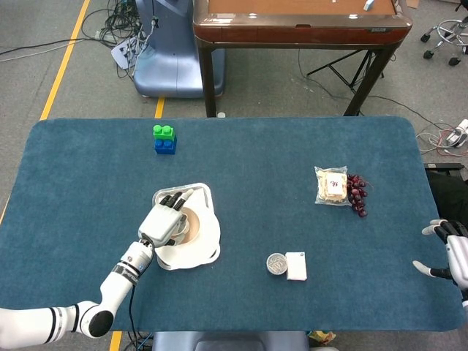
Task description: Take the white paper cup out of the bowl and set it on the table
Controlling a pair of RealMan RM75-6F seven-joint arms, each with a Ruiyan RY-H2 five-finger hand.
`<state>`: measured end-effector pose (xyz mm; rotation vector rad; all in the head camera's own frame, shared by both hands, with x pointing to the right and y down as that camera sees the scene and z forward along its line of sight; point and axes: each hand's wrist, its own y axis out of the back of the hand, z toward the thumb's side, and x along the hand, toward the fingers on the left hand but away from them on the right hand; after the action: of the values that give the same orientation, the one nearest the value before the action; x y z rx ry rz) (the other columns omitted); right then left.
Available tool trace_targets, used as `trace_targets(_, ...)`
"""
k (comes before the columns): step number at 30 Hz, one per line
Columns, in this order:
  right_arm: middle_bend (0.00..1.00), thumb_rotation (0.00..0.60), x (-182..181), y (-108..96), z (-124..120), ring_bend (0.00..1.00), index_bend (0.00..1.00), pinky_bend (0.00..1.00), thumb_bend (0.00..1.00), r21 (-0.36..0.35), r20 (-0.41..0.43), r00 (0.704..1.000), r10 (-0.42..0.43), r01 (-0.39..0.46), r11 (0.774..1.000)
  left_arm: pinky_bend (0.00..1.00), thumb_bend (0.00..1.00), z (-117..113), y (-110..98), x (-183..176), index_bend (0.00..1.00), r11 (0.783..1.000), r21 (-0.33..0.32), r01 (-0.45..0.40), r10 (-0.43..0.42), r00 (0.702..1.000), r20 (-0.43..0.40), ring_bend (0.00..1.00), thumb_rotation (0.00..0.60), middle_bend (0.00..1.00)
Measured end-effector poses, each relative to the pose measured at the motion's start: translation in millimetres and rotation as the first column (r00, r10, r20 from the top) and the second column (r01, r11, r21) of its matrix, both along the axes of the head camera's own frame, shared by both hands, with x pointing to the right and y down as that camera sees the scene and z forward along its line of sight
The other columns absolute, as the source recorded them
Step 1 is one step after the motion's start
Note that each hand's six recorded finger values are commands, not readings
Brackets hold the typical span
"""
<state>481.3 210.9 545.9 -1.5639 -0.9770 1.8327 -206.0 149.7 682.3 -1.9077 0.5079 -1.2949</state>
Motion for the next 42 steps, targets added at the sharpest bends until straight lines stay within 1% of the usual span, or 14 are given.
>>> trace_targets(17, 0.24, 0.600, -0.1, 0.3, 0.5, 0.14, 0.36, 0.32, 0.00, -0.001, 0.001, 1.000, 0.000, 0.000, 1.000, 0.13, 0.31, -2.9, 1.0, -6.4, 0.66, 1.000, 0.001, 0.000, 0.000, 1.000, 0.023, 0.00, 0.600, 0.00)
trace_targets(32, 0.24, 0.600, -0.1, 0.6, 0.5, 0.14, 0.36, 0.32, 0.00, -0.001, 0.000, 1.000, 0.000, 0.000, 1.000, 0.13, 0.31, -19.9, -2.4, -14.6, 0.66, 1.000, 0.031, 0.002, -0.003, 0.998, 0.057, 0.00, 0.600, 0.00)
trace_targets(42, 0.24, 0.600, 0.8, 0.6, 1.0, 0.14, 0.36, 0.32, 0.00, -0.001, 0.001, 1.000, 0.005, -0.005, 1.000, 0.13, 0.31, -36.5, -7.2, -25.9, 0.66, 0.999, 0.046, 0.015, -0.018, 0.996, 0.084, 0.00, 0.600, 0.00)
